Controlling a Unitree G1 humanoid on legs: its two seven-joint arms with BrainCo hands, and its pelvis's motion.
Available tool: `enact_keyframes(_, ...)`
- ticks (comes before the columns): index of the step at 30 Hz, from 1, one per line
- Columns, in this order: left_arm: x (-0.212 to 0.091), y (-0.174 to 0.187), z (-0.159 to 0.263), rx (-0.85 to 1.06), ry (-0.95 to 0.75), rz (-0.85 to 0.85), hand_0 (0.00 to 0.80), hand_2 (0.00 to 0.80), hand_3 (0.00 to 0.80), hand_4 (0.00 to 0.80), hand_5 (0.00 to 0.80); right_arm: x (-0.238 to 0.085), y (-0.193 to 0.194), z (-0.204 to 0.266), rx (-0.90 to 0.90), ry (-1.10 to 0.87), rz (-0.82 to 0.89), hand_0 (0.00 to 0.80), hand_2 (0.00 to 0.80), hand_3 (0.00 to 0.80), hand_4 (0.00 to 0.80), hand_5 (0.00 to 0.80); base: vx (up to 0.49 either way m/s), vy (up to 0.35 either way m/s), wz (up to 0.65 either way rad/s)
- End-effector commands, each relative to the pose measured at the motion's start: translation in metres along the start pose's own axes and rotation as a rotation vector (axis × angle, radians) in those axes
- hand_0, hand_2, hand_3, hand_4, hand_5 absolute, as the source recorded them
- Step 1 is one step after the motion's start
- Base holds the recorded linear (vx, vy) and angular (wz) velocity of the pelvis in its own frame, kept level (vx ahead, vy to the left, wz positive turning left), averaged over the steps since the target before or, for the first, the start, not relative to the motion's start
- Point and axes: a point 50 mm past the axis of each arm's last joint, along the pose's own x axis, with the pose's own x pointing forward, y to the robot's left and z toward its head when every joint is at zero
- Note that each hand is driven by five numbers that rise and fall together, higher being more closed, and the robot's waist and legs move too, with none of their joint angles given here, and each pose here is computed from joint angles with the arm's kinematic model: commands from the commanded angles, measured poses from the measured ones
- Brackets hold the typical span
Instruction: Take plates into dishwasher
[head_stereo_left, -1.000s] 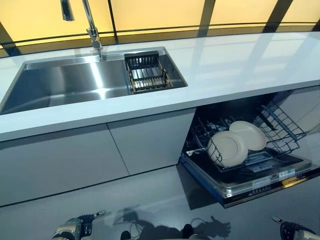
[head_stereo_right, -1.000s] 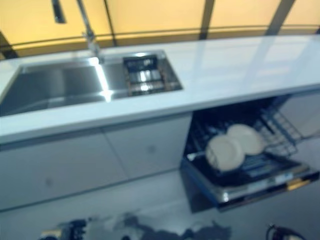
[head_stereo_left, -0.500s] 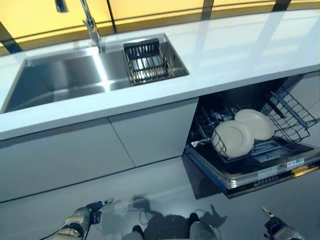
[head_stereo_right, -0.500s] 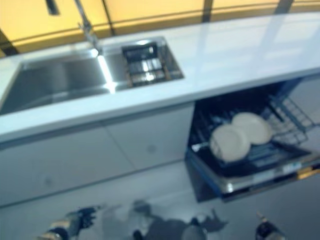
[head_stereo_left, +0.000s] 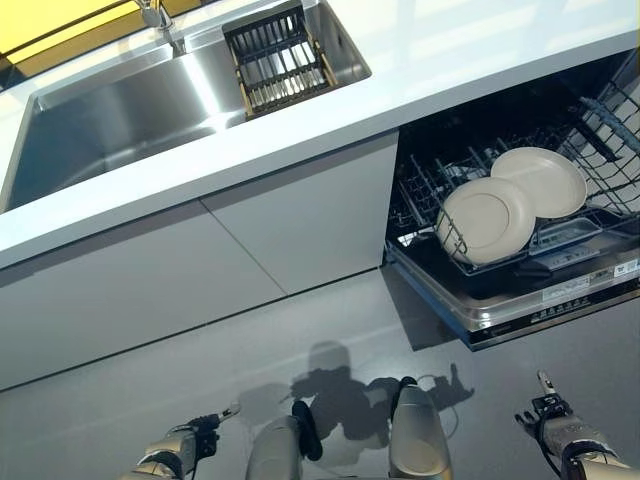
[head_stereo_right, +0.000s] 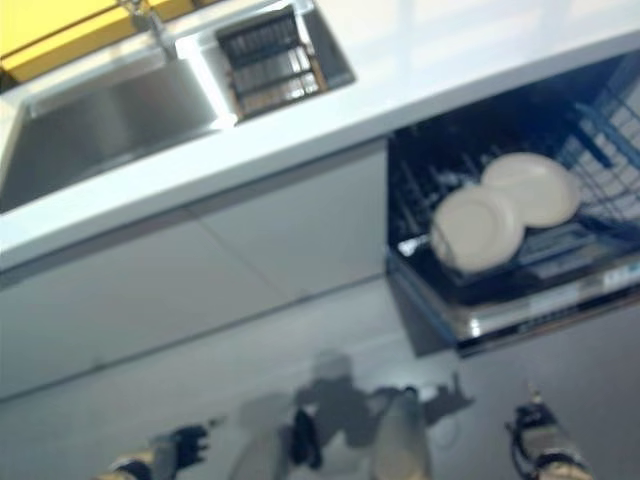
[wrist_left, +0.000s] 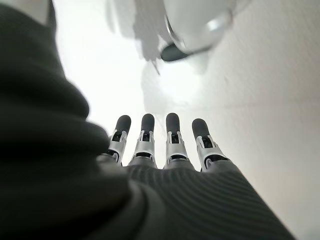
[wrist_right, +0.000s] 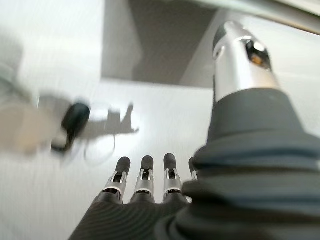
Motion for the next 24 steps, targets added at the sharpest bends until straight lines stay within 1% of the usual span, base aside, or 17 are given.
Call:
enact_keyframes(1,0.001,-0.001,-0.014,-0.069,0.040,0.030,0.000,0.000,0.000,0.000,0.000,-0.007,0.067,0.016,0.248,-0.051,0.284,0.000,0.000,0.000,0.000,0.000,-0.007,0.058,0.03)
enact_keyframes(2,0.001,-0.003,-0.016,-0.079,0.048,0.029,0.000,0.000,0.000,0.000,0.000,-0.013,0.093,0.020,0.274,-0.053,0.387,0.000,0.000,0.000,0.000,0.000,-0.023,0.042,0.07)
enact_keyframes(3,0.001,-0.005,-0.017,-0.083,0.049,0.028,0.000,0.000,0.000,0.000,0.000,-0.016,0.105,0.022,0.280,-0.057,0.428,0.000,0.000,0.000,0.000,0.000,-0.044,0.048,0.09)
enact_keyframes(4,0.002,-0.007,-0.017,-0.085,0.051,0.027,0.000,0.000,0.000,0.000,0.000,-0.024,0.131,0.026,0.291,-0.058,0.519,0.000,0.000,0.000,0.000,0.000,-0.051,0.031,0.11)
enact_keyframes(6,0.002,-0.010,-0.017,-0.087,0.052,0.025,0.000,0.000,0.000,0.000,0.000,-0.040,0.169,0.032,0.291,-0.071,0.667,0.000,0.000,0.000,0.000,0.000,-0.056,0.017,0.10)
enact_keyframes(7,0.002,-0.011,-0.017,-0.090,0.052,0.026,0.000,0.000,0.000,0.000,0.000,-0.042,0.174,0.032,0.287,-0.071,0.689,0.000,0.000,0.000,0.000,0.000,-0.051,0.003,0.09)
enact_keyframes(8,0.002,-0.012,-0.017,-0.088,0.051,0.026,0.000,0.000,0.000,0.000,0.000,-0.051,0.191,0.035,0.272,-0.080,0.749,0.000,0.000,0.000,0.000,0.000,-0.040,-0.001,0.05)
enact_keyframes(9,0.003,-0.014,-0.016,-0.086,0.052,0.024,0.000,0.000,0.000,0.000,0.000,-0.060,0.208,0.034,0.240,-0.088,0.808,0.000,0.000,0.000,0.000,0.000,0.000,0.000,0.00)
enact_keyframes(12,0.003,-0.017,-0.015,-0.079,0.055,0.026,0.000,0.000,0.000,0.000,0.000,-0.090,0.252,0.033,0.066,-0.138,0.960,0.000,0.000,0.000,0.000,0.000,0.062,-0.004,0.04)
enact_keyframes(13,0.003,-0.018,-0.015,-0.075,0.056,0.028,0.000,0.000,0.000,0.000,0.000,-0.098,0.262,0.033,0.015,-0.159,0.988,0.000,0.000,0.000,0.000,0.000,0.116,-0.012,-0.02)
enact_keyframes(16,0.002,-0.019,-0.011,-0.048,0.067,0.039,0.000,0.000,0.000,0.000,0.000,-0.130,0.296,0.041,-0.231,-0.268,1.083,0.000,0.000,0.000,0.000,0.000,0.104,-0.045,-0.04)
enact_keyframes(17,0.002,-0.018,-0.011,-0.044,0.072,0.046,0.000,0.000,0.000,0.000,0.000,-0.141,0.306,0.044,-0.270,-0.298,1.125,0.000,0.000,0.000,0.000,0.000,0.093,-0.066,0.03)
enact_keyframes(21,0.000,-0.007,-0.012,-0.010,0.086,0.079,0.000,0.000,0.000,0.000,0.000,-0.186,0.337,0.048,-0.323,-0.405,1.287,0.000,0.000,0.000,0.000,0.000,0.067,-0.097,0.12)
enact_keyframes(24,-0.002,0.000,-0.014,0.018,0.090,0.095,0.000,0.000,0.000,0.000,0.000,-0.203,0.347,0.044,-0.351,-0.438,1.351,0.000,0.000,0.000,0.000,0.000,0.073,-0.116,0.07)
